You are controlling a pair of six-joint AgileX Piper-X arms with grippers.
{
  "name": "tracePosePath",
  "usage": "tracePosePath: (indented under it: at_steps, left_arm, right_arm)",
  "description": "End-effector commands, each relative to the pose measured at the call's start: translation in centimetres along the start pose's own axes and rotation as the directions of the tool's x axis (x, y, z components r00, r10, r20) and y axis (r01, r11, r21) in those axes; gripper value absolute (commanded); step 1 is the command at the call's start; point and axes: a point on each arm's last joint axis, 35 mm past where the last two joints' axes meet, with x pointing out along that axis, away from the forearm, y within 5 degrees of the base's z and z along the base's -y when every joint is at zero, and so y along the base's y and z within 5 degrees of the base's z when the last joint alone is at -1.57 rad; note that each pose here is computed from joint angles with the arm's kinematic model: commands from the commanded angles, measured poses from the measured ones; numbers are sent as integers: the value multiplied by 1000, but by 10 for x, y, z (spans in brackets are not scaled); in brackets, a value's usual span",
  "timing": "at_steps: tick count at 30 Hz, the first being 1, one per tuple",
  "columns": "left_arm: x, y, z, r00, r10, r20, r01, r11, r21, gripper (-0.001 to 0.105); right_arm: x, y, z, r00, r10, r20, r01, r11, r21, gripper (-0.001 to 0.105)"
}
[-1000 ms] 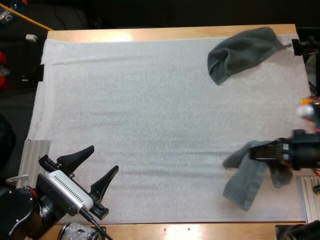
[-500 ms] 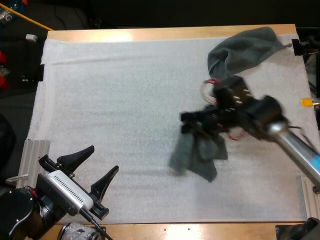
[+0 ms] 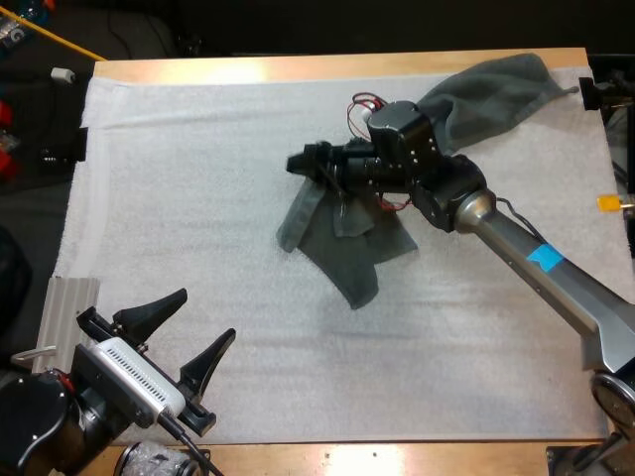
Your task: Pick towel from pile, fold and stack
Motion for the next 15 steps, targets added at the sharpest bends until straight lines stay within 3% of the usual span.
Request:
tracePosePath:
  at_steps: [1,8,15]
  left_arm:
    - [-1,-1,3,1000,-13,15,13,1000,-5,60]
    - [-1,-1,2,1000,-13,13,13,1000,-5,60]
    - [-1,-1,2,1000,-13,13,13,1000,-8,60]
  right_arm:
    - [-6,7,7,999,18,28,-16,999,-47,79]
    - [-17,-2,-7,976,-210,-51,205,975,-85,79]
    - [-14,-10,-15,959,-261,-111,255,965,-69,79]
